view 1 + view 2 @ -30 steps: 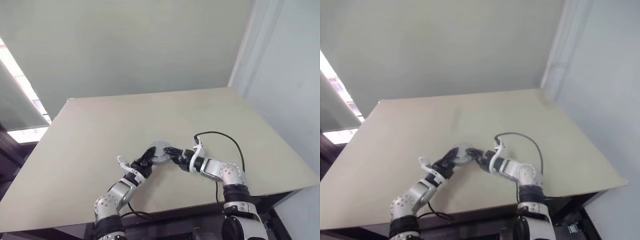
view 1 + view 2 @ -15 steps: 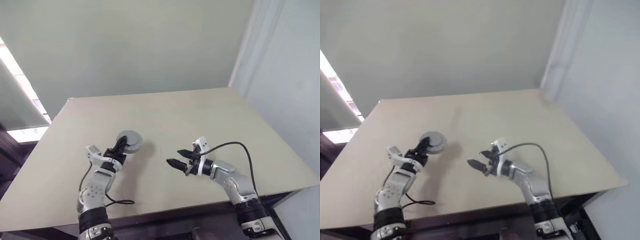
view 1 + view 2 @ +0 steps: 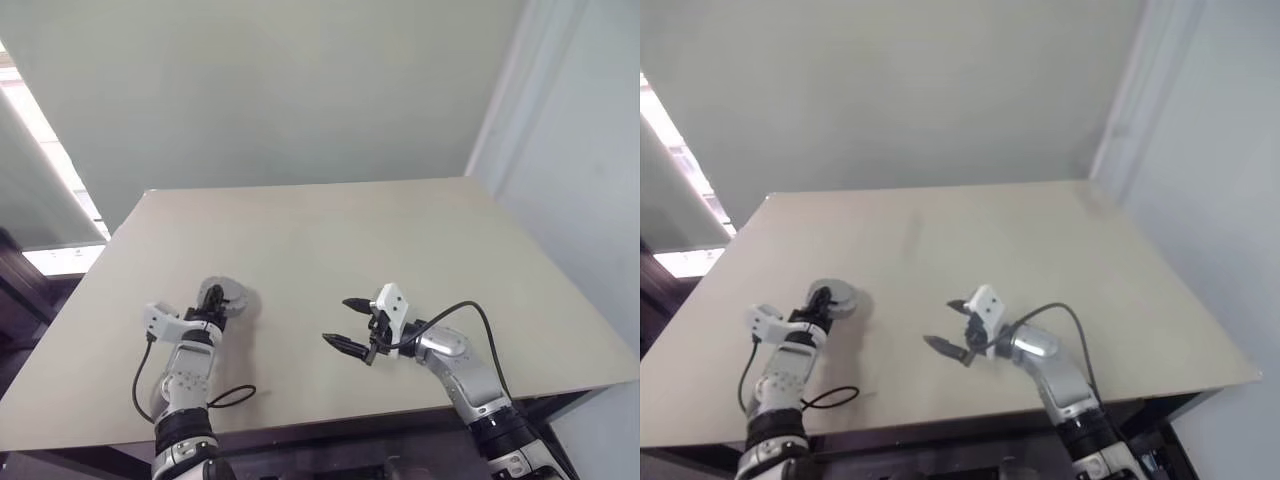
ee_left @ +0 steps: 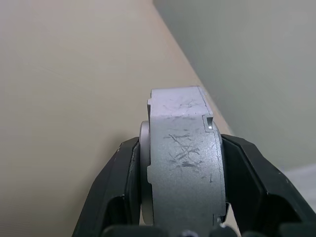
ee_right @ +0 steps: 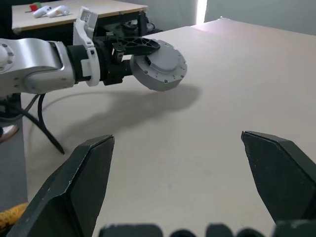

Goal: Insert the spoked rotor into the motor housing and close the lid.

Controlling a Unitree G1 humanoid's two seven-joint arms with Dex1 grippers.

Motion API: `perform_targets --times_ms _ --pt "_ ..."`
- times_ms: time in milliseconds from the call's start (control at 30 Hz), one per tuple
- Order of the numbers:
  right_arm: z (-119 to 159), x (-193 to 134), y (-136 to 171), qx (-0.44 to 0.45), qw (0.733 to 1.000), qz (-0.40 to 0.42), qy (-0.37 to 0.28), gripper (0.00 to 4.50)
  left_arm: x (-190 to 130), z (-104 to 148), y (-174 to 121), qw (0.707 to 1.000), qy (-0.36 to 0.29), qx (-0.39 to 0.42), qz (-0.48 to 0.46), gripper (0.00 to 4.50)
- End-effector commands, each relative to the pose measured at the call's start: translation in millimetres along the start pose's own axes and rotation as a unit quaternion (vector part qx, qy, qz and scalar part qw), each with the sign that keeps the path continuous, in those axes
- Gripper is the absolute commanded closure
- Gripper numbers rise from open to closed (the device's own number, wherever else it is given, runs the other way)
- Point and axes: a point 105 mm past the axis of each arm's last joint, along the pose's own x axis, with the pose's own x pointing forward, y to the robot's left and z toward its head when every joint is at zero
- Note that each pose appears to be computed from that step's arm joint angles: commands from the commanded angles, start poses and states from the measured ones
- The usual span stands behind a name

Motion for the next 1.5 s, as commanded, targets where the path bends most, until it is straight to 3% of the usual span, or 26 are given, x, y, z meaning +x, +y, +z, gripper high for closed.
perform_targets --times_ms 33,233,467,633,700,867,900,933,1067,1267,1500 --pt "12.4 -0.7 -0.5 -0.023 0.999 -0.001 -0.022 0.0 8.3 26.2 -20.5 0.998 -0.048 0.019 -0.029 2.51" --pt "11.5 -1.5 0.1 -0.026 0.999 -0.005 -0.021 0.0 7.4 26.8 -7.3 0.997 -0.056 0.048 0.004 2.51" --pt "10.2 -1.4 -1.4 -0.028 0.999 -0.012 -0.018 0.0 6.9 29.8 0.7 0.993 -0.053 0.103 0.034 0.09" --pt "7.6 -2.1 -3.4 -0.03 0.999 -0.016 -0.013 0.0 3.1 43.3 4.1 0.971 -0.055 0.222 0.064 0.04" --pt "6.9 -2.1 -4.0 -0.031 0.999 -0.017 -0.011 0.0 0.8 56.7 10.6 0.952 -0.071 0.28 0.105 0.04" --pt "5.9 -2.9 -7.3 -0.031 0.999 -0.023 -0.009 0.0 -3.1 94.2 0.0 0.86 -0.117 0.478 0.135 0.04" --pt "5.9 -2.8 -7.6 -0.031 0.999 -0.024 -0.009 0.0 -3.0 96.3 -2.4 0.852 -0.121 0.492 0.133 0.04" --pt "5.6 -3.5 -9.3 -0.031 0.999 -0.028 -0.008 0.0 -0.8 96.7 -15.5 0.864 -0.129 0.477 0.101 0.04" --pt "8.7 -10.1 -21.3 -0.021 0.998 -0.062 -0.019 0.0 -3.3 67.4 -77.6 0.87 -0.102 0.469 -0.111 0.04" --pt "8.3 -32.0 -34.9 0.0 0.994 -0.11 -0.019 0.0 -25.0 15.8 -102.7 0.859 -0.003 0.443 -0.256 0.04" --pt "4.1 -71.3 -54.0 0.007 0.982 -0.187 0.003 0.0 -51.1 -37.0 -107.3 0.843 0.114 0.414 -0.323 0.04"
